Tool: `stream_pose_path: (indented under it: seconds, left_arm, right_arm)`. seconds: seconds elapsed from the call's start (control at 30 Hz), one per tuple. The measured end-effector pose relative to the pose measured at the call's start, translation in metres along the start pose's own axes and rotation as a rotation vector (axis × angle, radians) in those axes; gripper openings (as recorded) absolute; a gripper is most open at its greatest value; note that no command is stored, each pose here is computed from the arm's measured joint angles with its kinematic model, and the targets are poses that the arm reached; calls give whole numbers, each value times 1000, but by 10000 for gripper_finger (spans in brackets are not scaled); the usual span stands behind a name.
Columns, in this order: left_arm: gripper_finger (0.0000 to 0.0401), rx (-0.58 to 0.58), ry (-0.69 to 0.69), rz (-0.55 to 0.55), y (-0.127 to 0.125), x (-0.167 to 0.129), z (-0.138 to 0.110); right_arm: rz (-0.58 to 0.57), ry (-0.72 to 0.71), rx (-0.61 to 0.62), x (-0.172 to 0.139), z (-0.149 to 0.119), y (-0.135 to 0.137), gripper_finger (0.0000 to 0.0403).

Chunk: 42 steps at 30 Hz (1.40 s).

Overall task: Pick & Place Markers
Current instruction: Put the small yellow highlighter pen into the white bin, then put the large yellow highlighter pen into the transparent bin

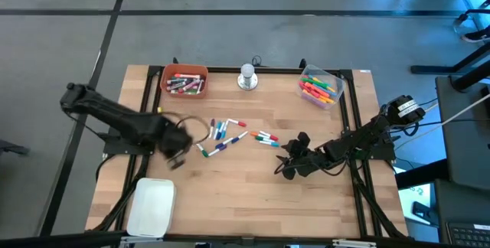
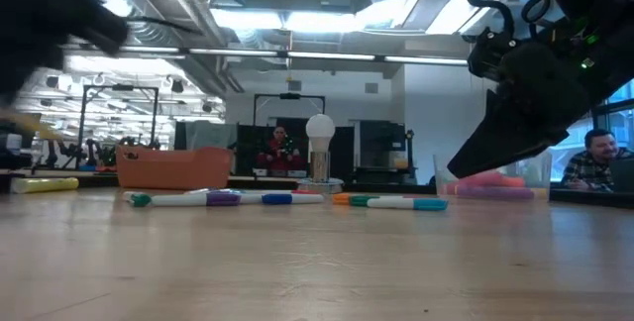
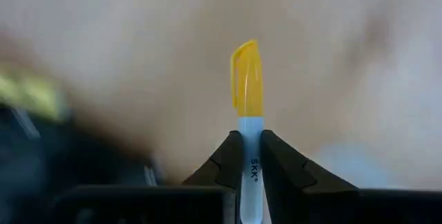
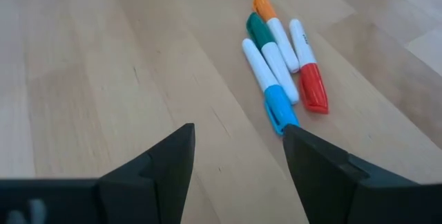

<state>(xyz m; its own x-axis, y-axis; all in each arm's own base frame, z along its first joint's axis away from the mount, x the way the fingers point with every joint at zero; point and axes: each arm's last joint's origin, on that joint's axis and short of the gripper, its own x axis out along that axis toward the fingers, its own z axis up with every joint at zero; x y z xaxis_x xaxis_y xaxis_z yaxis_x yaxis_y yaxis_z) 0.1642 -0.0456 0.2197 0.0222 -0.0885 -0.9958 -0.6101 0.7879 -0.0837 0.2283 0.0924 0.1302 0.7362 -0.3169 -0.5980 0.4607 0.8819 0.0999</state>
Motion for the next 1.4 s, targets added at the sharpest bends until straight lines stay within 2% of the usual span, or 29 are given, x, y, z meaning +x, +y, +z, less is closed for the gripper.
stream_pose_path:
  seconds: [0.13, 0.23, 0.37, 0.57, 0.8, 1.0, 1.1, 1.2, 1.27, 1.4]
  left_arm:
    - [29, 17, 214, -94, -10, -7, -41]
    - [29, -15, 296, -110, -15, -11, -61]
    - [29, -55, 313, -130, -28, -10, -76]
    - [37, -2, 312, -196, -52, -1, -91]
    - [58, -23, 330, -172, -62, 8, -100]
    - [76, -29, 262, -146, -64, 12, -100]
    - [95, -64, 239, -126, -61, 12, -98]
    - [118, -117, 211, -61, -52, 9, -95]
    - [132, -148, 145, 1, -44, 4, -90]
    - [150, -182, -83, 116, -25, -16, -74]
  right_arm:
    - [13, -15, -9, 0, 2, 1, 220]
    - [31, -37, -13, 0, 4, 3, 220]
    - [54, -68, -22, 0, 8, 6, 220]
    - [63, -79, -20, 0, 9, 7, 220]
    - [86, -106, -8, -1, 12, 10, 220]
    - [120, -109, 2, -1, 14, 12, 220]
    - [123, -112, 5, -1, 14, 12, 220]
    - [125, -115, 8, -1, 15, 12, 220]
    - [126, -115, 9, -1, 15, 12, 220]
    - [129, -119, 11, -1, 15, 13, 220]
